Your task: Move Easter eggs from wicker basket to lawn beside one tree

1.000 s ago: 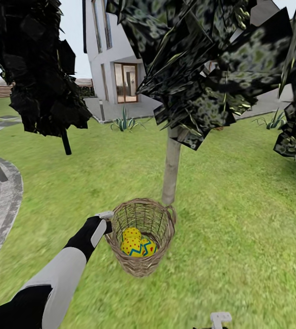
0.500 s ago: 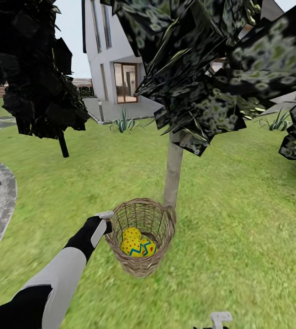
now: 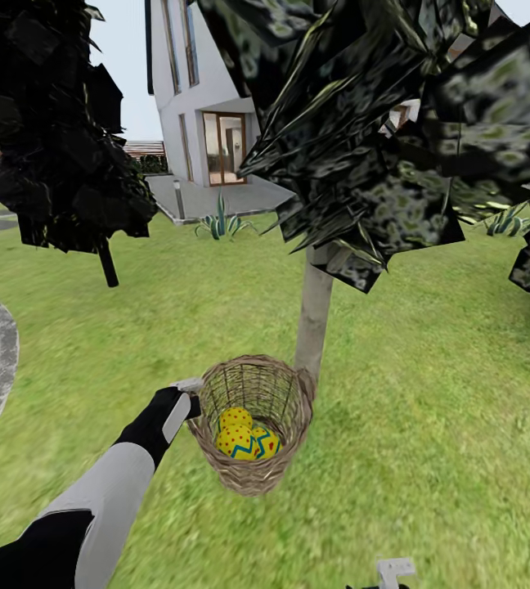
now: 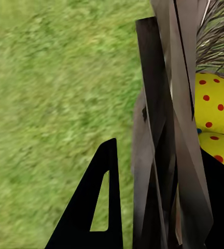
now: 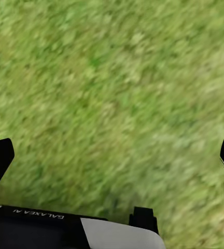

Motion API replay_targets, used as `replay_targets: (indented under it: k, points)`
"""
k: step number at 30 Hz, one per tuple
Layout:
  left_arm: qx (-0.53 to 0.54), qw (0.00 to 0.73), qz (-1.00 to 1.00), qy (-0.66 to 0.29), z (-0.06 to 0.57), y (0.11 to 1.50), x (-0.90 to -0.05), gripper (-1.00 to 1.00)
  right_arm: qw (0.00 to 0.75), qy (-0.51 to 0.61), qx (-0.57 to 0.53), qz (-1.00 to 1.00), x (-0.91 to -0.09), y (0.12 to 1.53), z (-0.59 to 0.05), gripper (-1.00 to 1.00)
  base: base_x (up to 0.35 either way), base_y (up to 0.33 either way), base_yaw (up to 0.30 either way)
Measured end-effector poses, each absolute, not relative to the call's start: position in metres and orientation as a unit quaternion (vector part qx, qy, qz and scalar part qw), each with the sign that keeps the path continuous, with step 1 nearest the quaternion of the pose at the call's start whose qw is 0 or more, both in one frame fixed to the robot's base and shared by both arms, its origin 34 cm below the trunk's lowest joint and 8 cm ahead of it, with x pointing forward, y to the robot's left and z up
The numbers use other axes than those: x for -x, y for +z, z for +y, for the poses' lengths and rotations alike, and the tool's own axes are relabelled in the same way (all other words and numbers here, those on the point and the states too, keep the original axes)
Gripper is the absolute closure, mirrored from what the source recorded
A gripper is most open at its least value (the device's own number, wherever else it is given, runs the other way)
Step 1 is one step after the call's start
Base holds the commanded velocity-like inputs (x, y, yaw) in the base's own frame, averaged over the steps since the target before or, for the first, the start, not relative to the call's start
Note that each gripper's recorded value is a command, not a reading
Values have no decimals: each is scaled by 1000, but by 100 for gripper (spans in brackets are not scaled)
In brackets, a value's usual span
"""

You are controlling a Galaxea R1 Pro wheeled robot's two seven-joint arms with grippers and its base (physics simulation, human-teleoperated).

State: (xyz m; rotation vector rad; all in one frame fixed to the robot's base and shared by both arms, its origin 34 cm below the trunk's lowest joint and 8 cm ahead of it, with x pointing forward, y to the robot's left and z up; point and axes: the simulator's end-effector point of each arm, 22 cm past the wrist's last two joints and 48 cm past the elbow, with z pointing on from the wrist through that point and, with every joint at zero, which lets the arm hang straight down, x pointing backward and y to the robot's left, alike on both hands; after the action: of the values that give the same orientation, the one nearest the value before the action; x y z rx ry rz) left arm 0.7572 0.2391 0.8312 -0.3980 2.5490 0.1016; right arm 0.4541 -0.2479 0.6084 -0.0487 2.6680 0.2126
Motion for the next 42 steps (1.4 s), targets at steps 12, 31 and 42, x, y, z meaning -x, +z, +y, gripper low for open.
replay_targets:
  k: [12, 31, 42]
  points:
    - [148, 276, 949, 38, 239, 831, -757, 100, 231, 77, 18, 970, -455, 609, -248, -100, 339, 0, 0]
    - [148, 276, 949, 39, 240, 830, -758, 100, 298, 66, -128, 944, -682, 732, -352, -100, 122, 0, 0]
    - [148, 277, 949, 39, 239, 819, -761, 100, 310, 63, -124, 940, -691, 727, -357, -100, 0, 0, 0]
